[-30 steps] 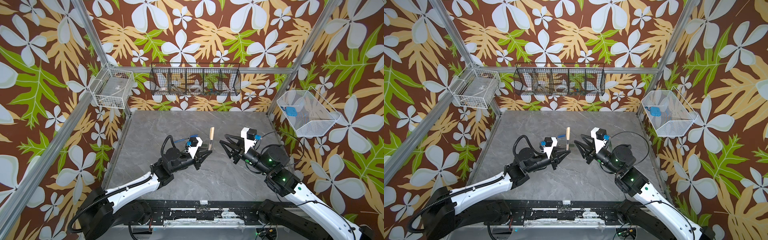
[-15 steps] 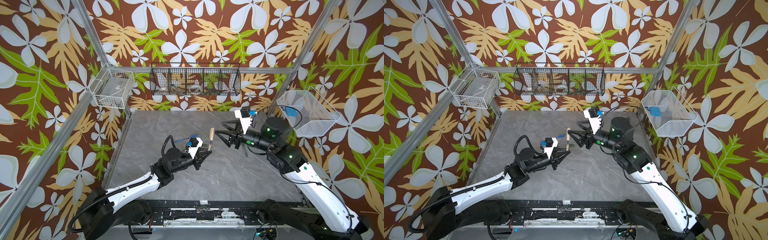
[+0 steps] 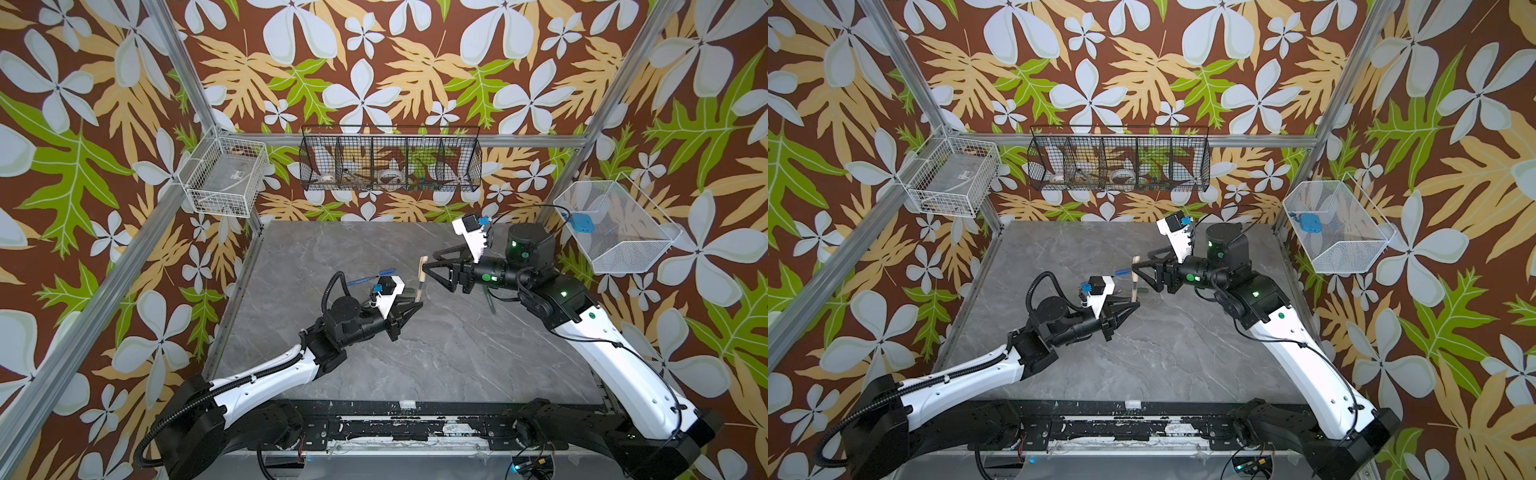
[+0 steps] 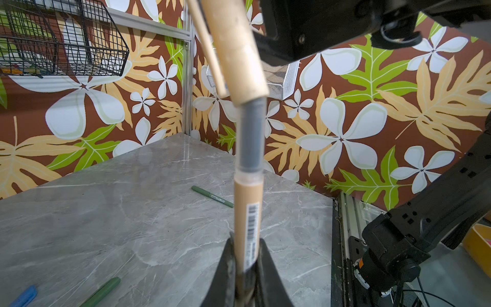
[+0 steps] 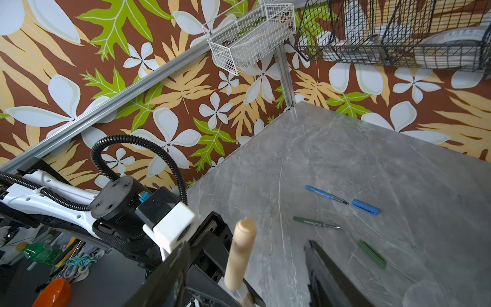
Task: Insert pens into pen caps
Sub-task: Put on the pen cap to the pen.
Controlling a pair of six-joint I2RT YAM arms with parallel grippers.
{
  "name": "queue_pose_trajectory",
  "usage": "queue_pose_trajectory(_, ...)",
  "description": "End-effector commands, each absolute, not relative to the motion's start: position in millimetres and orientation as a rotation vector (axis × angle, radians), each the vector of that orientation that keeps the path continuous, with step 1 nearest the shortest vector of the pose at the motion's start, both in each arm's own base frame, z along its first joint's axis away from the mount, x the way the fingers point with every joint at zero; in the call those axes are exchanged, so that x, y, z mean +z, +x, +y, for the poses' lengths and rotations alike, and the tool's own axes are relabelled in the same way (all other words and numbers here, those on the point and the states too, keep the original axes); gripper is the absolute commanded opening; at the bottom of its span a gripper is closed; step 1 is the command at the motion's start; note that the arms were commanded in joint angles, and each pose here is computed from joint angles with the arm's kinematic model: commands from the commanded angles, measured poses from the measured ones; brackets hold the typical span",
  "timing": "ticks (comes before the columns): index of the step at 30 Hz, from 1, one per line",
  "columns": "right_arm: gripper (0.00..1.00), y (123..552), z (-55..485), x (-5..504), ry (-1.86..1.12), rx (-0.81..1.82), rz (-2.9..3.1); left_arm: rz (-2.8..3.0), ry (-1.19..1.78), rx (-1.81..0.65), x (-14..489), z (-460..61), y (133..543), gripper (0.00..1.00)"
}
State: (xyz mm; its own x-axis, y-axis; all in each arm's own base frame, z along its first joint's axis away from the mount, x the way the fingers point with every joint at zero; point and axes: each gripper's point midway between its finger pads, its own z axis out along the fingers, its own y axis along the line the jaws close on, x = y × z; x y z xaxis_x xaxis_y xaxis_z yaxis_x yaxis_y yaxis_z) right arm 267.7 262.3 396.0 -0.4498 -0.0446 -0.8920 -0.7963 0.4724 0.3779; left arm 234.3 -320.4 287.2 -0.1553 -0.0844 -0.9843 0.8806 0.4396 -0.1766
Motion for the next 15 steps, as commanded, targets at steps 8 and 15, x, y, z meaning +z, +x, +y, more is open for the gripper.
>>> queue_pose_trajectory(8, 0.64, 266.4, 268.1, 406.4, -0.727, 1.108, 1.782, 1.457, 0.738, -0.993, 292.3, -320.5, 235.2, 0.0)
queue_pose_trajectory(15, 0.6, 273.0, 271.9, 398.8, -0.726, 1.111, 1.812, 1.455, 0.74, -0.994, 292.9, -320.4, 234.6, 0.0)
